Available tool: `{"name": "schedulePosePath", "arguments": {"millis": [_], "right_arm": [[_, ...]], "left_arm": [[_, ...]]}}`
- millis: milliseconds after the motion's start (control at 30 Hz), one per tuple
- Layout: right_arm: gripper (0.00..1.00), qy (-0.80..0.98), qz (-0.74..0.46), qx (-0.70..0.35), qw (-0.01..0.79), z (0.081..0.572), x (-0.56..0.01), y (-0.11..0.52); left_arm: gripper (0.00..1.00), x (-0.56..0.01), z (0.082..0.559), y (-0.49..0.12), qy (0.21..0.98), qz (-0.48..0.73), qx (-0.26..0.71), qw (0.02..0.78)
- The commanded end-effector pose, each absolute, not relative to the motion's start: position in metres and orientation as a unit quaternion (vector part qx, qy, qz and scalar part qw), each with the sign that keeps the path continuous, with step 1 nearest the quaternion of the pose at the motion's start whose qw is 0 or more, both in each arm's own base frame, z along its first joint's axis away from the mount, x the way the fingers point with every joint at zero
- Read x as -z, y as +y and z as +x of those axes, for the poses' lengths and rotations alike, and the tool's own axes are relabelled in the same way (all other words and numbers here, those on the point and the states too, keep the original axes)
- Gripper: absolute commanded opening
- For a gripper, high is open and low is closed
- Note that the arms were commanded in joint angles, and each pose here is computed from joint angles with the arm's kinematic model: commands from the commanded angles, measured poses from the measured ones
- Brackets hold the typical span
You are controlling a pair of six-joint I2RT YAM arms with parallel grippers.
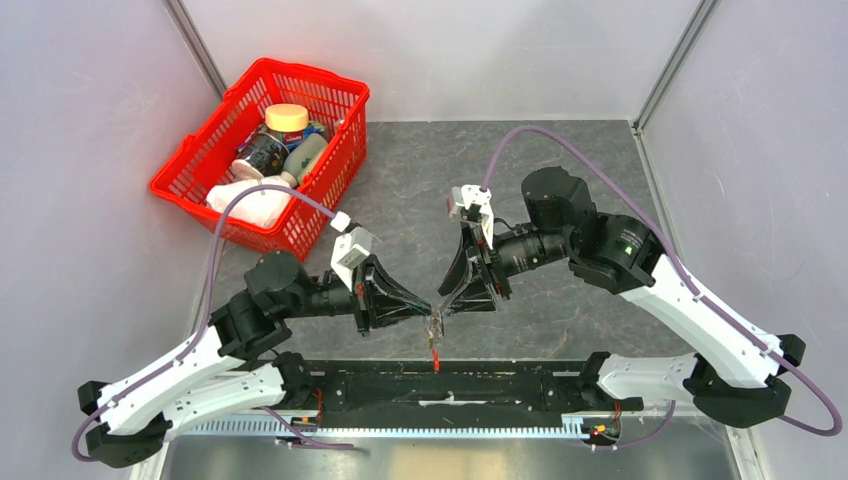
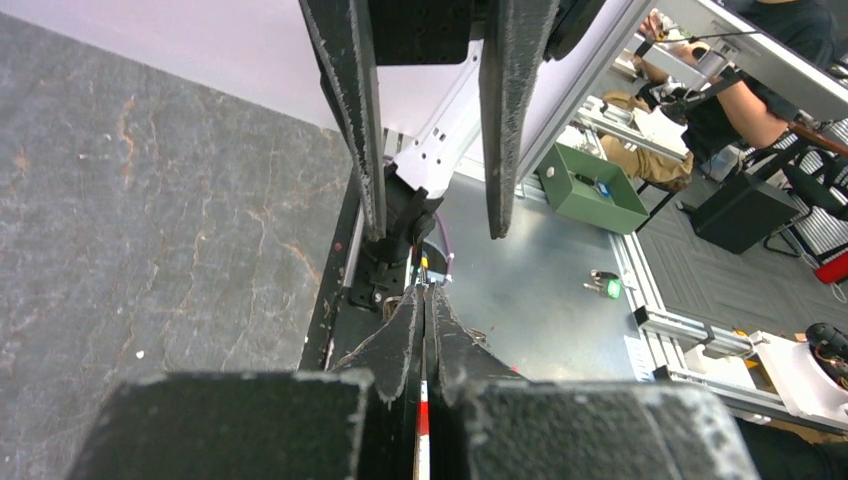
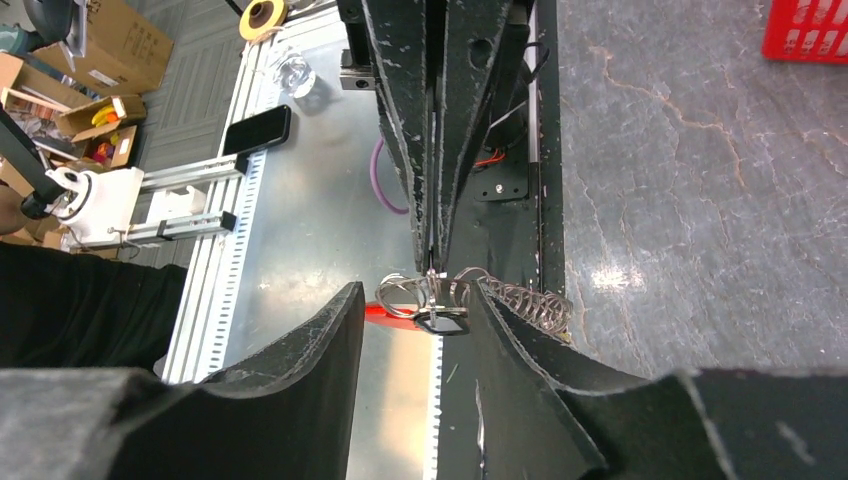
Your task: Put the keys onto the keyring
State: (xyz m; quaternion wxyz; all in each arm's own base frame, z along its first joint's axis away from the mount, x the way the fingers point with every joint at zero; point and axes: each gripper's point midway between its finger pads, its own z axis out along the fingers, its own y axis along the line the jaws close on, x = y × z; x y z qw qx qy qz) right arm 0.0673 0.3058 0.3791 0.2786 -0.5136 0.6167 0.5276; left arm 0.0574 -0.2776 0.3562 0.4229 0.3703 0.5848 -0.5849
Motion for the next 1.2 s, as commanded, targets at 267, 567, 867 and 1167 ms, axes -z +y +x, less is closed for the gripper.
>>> {"name": "schedulePosePath", "arguments": {"millis": [267, 567, 867, 1167], "right_arm": [[0.45, 0.61, -0.5, -0.538, 0.296, 0.071, -0.39, 0.312], [0.37, 0.612, -0.5, -0.537, 0.294, 0.071, -0.388, 0.311], [0.0, 0.615, -0.497, -0.534, 0.299, 0.073, -0.39, 0.311], [0.0, 0.596, -0.484, -0.556, 0.318, 0.07, -0.419, 0.312]], "left_arm": [[0.02, -0.403, 0.06, -0.273, 0.514, 0.357, 0.602, 0.496], [0.02, -0.41, 0.065, -0.269, 0.509, 0.344, 0.598, 0.515], [0.02, -0.416, 0.069, -0.266, 0.503, 0.331, 0.597, 0.53], [0.02, -0.439, 0.08, -0.26, 0.475, 0.302, 0.589, 0.58]]}}
